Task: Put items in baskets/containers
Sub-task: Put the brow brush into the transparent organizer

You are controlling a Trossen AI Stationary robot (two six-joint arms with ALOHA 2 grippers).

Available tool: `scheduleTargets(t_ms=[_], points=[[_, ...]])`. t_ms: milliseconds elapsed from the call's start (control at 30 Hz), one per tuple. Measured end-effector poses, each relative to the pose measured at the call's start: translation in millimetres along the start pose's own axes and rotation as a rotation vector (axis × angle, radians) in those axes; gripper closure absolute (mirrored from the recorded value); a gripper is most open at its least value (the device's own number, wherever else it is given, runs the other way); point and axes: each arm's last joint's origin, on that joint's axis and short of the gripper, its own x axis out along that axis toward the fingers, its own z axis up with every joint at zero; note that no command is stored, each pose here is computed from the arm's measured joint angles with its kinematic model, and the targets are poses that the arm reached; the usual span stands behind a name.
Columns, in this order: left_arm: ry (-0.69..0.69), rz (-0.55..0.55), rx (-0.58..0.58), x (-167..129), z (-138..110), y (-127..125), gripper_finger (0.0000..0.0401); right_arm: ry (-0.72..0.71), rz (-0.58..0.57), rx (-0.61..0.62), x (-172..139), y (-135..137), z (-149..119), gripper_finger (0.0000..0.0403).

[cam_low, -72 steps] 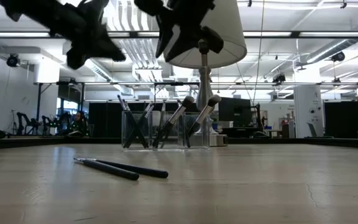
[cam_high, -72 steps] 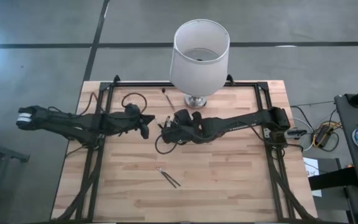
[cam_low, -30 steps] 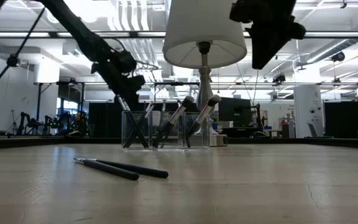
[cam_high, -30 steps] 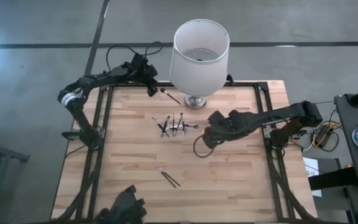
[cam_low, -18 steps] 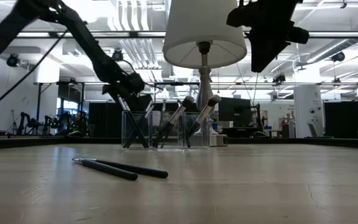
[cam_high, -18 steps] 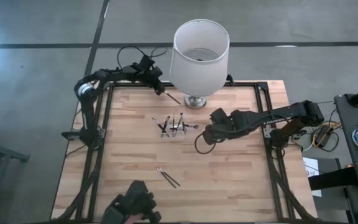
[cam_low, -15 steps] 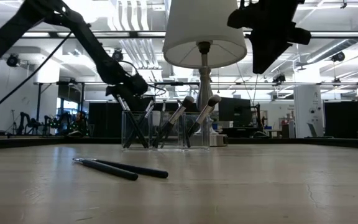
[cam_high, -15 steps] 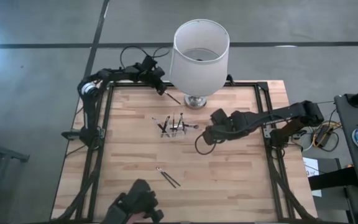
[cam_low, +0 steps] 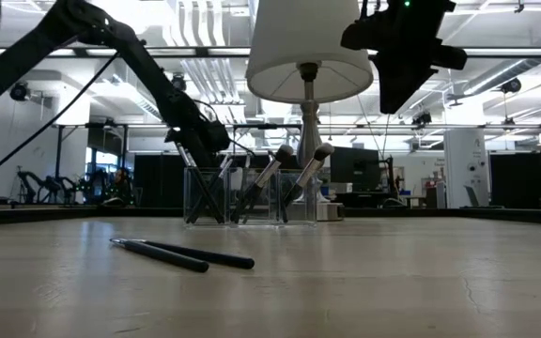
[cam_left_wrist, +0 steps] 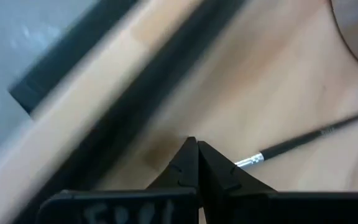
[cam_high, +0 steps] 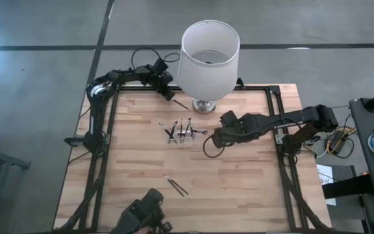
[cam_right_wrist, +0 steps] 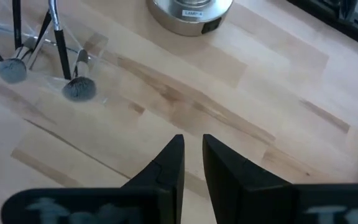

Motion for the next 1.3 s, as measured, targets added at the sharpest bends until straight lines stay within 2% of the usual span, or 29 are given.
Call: scheduleTargets(t_ms=[267,400,500,600,667,767,967,1167,1300], points=[[0.146,-0.037,-0.037,-20.0,-23.9,-27.0,0.0401,-0.006,-0.004,-0.025,0.1,-0.2,0.1,0.0351],[0.156,-0.048,-0.022,-25.7,-39.7,-37.9,0.0401,-0.006,-0.005,-0.050,0.3,-0.3,0.0,0.0351],[0.081,-0.043,-0.037,-36.2,-45.2,-43.2,0.0401,-0.009,-0.007,-0.054,0.3,-0.3,0.1,0.0351],[-0.109,-0.085,-0.078,-52.2,-41.6,-48.7,0.0401,-0.012,-0.008,-0.056,0.3,-0.4,0.2,0.0351],[-0.186,-0.121,-0.092,-57.0,-43.0,-51.4,0.0401,-0.012,-0.008,-0.058,0.3,-0.4,0.2,0.0351],[-0.187,-0.171,-0.113,-51.6,-52.6,-53.6,0.0401,-0.013,-0.008,-0.057,0.3,-0.3,0.3,0.0351],[-0.102,-0.189,-0.142,-27.7,-70.0,-56.2,0.0401,-0.013,-0.007,-0.054,0.3,-0.2,0.3,0.0351],[-0.095,-0.190,-0.144,-18.9,-71.9,-56.5,0.0401,-0.013,-0.006,-0.047,0.3,-0.1,0.3,0.0351],[-0.092,-0.152,-0.148,-17.5,-73.5,-54.9,0.0401,-0.014,-0.005,-0.027,0.3,0.0,0.4,0.0351]])
